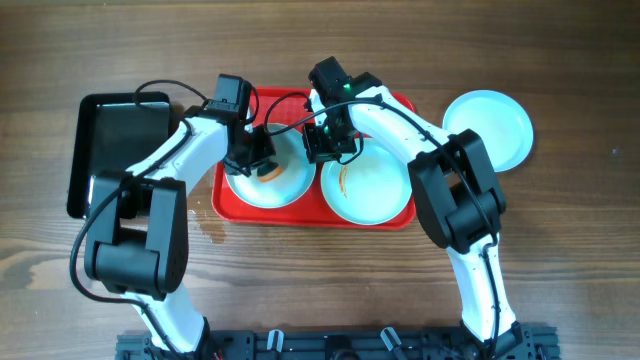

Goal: Clean dirty plates on tray and stack at the side
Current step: 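Scrub the top plate with the sponge while the right gripper holds it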

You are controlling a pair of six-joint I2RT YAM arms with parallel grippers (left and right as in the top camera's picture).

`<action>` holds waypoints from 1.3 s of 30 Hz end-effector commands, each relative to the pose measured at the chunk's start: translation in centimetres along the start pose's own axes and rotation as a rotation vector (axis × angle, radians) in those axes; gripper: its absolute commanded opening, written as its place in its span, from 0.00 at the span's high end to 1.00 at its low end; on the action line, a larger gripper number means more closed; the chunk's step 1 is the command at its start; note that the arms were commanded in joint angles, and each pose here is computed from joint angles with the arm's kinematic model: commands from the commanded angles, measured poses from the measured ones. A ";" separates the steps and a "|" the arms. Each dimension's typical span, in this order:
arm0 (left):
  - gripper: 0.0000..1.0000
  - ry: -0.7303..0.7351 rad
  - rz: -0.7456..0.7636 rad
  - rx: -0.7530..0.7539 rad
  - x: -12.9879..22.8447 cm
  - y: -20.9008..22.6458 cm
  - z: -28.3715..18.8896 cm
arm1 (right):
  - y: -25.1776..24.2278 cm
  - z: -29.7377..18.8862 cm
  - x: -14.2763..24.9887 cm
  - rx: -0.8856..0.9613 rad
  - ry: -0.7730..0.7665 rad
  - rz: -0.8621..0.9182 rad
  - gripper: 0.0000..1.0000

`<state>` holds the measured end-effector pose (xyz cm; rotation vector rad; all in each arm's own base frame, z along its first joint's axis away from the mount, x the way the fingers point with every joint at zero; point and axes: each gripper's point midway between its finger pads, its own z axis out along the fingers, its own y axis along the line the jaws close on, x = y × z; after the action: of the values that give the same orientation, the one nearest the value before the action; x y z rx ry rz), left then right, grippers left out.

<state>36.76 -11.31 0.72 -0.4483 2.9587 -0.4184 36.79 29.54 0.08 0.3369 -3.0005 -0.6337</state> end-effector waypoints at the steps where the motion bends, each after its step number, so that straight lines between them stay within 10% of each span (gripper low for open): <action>1: 0.96 0.129 -0.003 0.051 3.0 -0.8 0.6 | -1.2 0.9 0.4 0.052 0.008 0.014 0.96; 14: 0.93 0.027 0.094 -0.327 3.2 6.1 1.5 | -1.2 0.9 0.5 0.054 0.013 0.012 0.96; 15: 0.87 0.024 0.094 -0.328 3.2 6.3 1.6 | -1.2 0.9 0.5 0.054 0.013 0.012 0.96; 18: 0.26 0.017 0.093 -0.323 3.2 6.3 1.9 | -1.2 0.9 0.5 0.054 0.013 0.012 0.96; 19: 0.25 0.012 0.093 -0.320 3.1 6.2 1.9 | -1.2 0.9 0.5 0.054 0.013 0.011 0.96; 39: 0.55 -0.009 0.096 -0.164 1.9 1.7 -2.6 | -1.2 0.9 0.4 0.053 0.010 0.009 0.95</action>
<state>33.43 -8.45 1.00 -0.3292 3.0273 -0.0347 36.82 29.55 0.08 0.3374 -3.0016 -0.6349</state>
